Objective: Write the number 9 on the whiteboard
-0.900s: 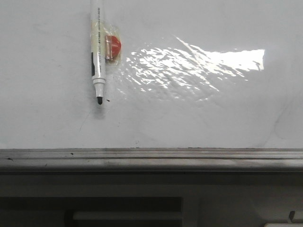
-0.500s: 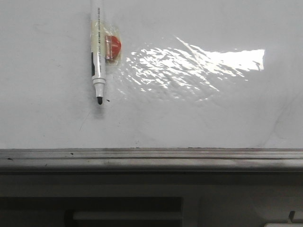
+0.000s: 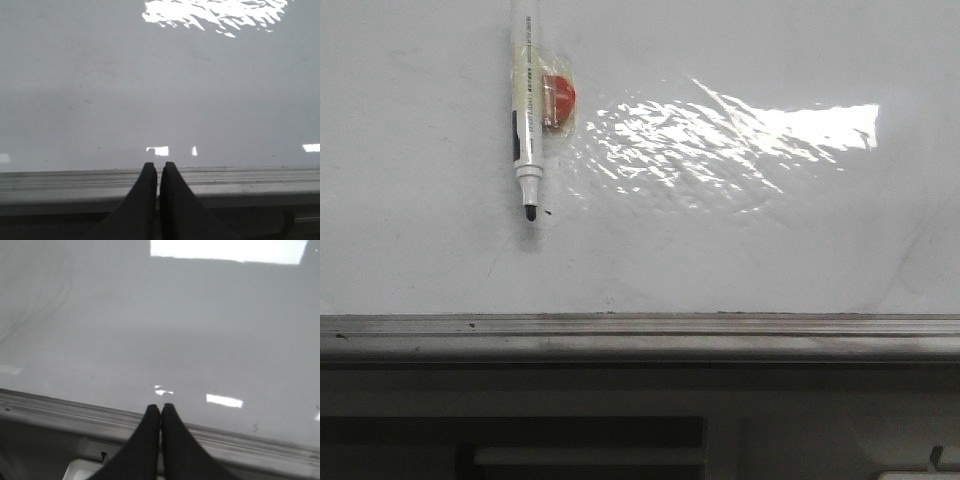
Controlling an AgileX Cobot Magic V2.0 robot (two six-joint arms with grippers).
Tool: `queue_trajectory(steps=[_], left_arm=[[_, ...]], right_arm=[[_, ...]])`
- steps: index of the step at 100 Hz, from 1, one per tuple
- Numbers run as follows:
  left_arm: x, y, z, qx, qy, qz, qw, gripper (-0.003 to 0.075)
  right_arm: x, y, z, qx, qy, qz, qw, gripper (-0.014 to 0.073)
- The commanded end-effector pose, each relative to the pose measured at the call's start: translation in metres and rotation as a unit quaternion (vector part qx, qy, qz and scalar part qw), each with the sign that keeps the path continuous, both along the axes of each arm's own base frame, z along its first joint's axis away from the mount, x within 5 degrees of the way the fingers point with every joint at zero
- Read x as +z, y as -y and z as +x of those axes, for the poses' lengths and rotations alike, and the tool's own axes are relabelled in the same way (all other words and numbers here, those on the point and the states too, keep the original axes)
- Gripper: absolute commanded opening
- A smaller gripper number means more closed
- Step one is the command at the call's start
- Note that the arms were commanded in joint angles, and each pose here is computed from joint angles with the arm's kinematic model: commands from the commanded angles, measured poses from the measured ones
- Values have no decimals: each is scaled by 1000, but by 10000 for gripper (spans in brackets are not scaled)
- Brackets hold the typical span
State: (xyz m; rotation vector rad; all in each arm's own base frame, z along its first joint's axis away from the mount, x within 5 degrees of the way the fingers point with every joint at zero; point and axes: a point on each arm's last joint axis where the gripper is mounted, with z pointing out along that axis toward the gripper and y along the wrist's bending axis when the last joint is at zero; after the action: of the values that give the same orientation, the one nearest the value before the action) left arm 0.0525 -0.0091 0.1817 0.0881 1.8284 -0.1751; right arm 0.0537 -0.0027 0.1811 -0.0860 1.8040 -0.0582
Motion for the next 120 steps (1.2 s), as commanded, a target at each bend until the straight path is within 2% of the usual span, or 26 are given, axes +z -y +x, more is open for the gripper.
queue_trajectory(steps=[1, 5, 10, 14, 20, 24, 29, 34, 45, 50, 57, 60, 64, 69, 77, 85, 91, 101, 108, 113, 120], left_arm=[[1, 0, 0, 2, 32, -16, 999, -20], [3, 1, 0, 1, 42, -36, 998, -20], [8, 3, 1, 1, 61, -87, 994, -20], [13, 4, 1, 2, 73, -161, 984, -20], [20, 3, 1, 10, 94, -232, 968, -20], [24, 1, 1, 16, 113, -262, 958, -20], [28, -1, 1, 26, 128, -311, 941, -20], [31, -3, 1, 34, 136, -343, 929, -20], [33, -6, 1, 46, 141, -396, 906, -20], [35, -6, 1, 48, 144, -407, 901, -20], [41, -5, -1, 38, 143, -401, 904, -20], [46, -4, -2, 29, 146, -387, 910, -20], [52, 0, -3, 15, 138, -353, 925, -20], [65, 3, -4, -5, 131, -304, 944, -20], [83, 9, -3, -27, 99, -212, 972, -20], [100, 12, 6, -36, 58, -142, 988, 2], [111, 14, 16, -42, 33, -111, 992, 57], [124, 20, 35, -58, -31, -77, 995, 249], [124, 26, 49, -70, -93, -65, 991, 363], [124, 30, 59, -78, -132, -64, 986, 403], [124, 37, 72, -107, -167, -54, 979, 409]], right_arm=[[-7, 0, 0, 1, 5, -7, 1000, -41], [-6, 0, 0, 1, 8, -11, 1000, -41], [-5, 1, 1, 2, 16, -27, 999, -41], [-1, 0, 1, 7, 36, -48, 998, -41], [6, -2, 2, 19, 76, -42, 996, -41], [11, -5, 2, 28, 107, -15, 994, -41], [21, -8, 2, 39, 155, 48, 986, -41], [32, -10, 0, 51, 210, 101, 971, -41], [46, -10, -4, 63, 282, 139, 947, -41], [50, -8, -5, 56, 289, 195, 936, -41], [56, -5, -5, 43, 276, 267, 922, -41], [60, -5, -6, 42, 270, 274, 922, -41], [67, -5, -8, 43, 261, 274, 925, -41], [75, -6, -9, 42, 233, 268, 934, -41], [89, -7, -12, 32, 166, 235, 957, -41], [100, -7, -12, 19, 116, 209, 971, -41], [111, -6, -10, 13, 89, 195, 977, -39], [128, -7, -4, 17, 74, 149, 986, -17], [138, -7, 2, 17, 58, 131, 989, 47], [143, -8, 6, 15, 40, 129, 991, 123], [146, -8, 12, 10, 5, 127, 992, 239]])
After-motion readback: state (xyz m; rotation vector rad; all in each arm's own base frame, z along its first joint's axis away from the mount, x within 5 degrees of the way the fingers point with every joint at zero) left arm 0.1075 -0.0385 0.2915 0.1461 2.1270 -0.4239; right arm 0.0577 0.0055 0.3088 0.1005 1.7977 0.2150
